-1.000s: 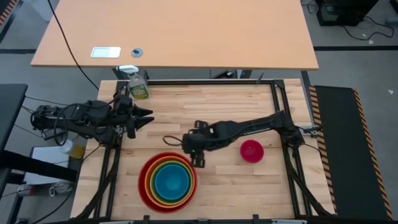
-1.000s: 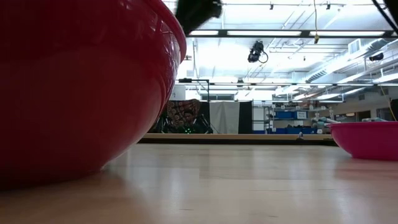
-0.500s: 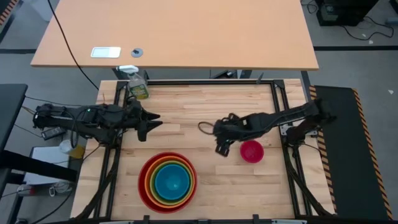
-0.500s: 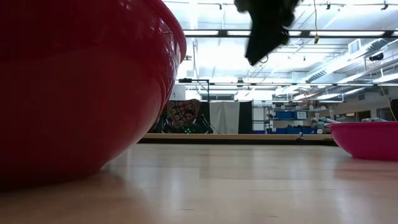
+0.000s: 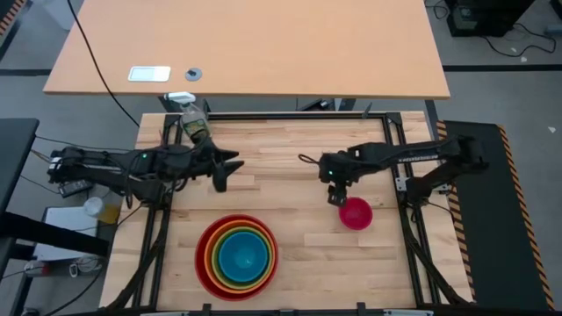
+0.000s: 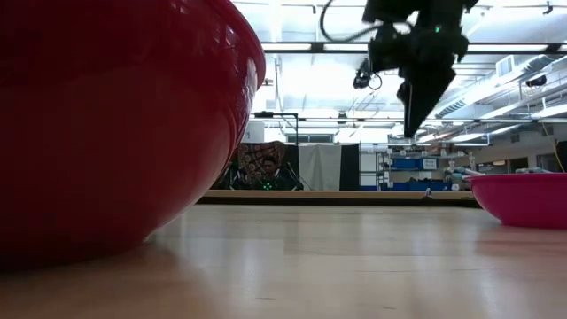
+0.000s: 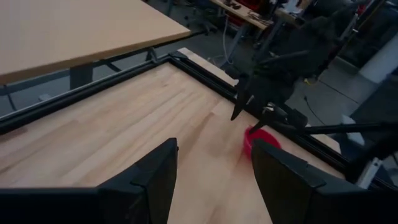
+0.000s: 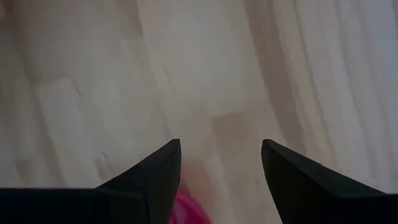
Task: Nest bowls inside each other
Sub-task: Stack the pink bowl on top of the blue bowl
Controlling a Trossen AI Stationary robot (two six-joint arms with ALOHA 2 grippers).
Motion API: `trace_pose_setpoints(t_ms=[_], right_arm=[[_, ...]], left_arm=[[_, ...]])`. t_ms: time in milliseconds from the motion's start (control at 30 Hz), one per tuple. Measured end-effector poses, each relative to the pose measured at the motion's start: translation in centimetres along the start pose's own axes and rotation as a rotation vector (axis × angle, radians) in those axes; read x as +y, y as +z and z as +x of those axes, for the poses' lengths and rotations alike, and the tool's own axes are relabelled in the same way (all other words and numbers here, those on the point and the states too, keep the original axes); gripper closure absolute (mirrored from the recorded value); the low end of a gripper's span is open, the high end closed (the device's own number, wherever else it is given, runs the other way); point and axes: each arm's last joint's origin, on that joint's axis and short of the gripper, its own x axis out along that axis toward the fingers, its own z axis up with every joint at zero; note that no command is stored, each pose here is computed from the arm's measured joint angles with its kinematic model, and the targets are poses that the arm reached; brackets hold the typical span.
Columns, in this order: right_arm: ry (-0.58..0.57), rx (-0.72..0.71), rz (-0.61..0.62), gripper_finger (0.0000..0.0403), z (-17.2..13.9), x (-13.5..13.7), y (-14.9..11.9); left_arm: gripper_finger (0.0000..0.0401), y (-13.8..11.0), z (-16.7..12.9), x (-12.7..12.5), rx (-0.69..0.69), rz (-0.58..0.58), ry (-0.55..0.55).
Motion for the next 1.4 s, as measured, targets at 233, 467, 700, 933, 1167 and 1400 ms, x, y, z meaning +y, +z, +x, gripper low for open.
trace_pose_setpoints(t_ms=[233, 467, 700, 933, 1167, 1400], right_arm=[[0.058, 0.117, -0.135, 0.0174, 1.4, -1.6, 0.1], [0.093, 0.200, -0.258, 0.0174, 1.1, -1.4, -0.9], [0.184, 0.269, -0.340, 0.0174, 1.2, 0.2, -1.8], [0.131, 0.331, -0.413, 0.0180, 4.2, 1.2, -4.4], [0.077, 0.327, -0.393, 0.0203, 5.7, 1.2, -5.6], [0.059, 0.257, -0.364, 0.0229, 7.0, 1.4, -5.9]], left_arm=[[0.0193, 0.5, 0.3, 0.9, -0.023, -0.034, 0.047], [0.0193, 0.5, 0.4, 1.2, -0.013, -0.036, 0.058], [0.0193, 0.5, 0.4, 1.2, -0.006, -0.019, 0.057], [0.0193, 0.4, 0.4, 1.3, 0.003, -0.006, 0.062], [0.0193, 0.4, 0.4, 1.3, 0.004, -0.006, 0.061], [0.0193, 0.4, 0.4, 1.3, 0.004, -0.012, 0.061]])
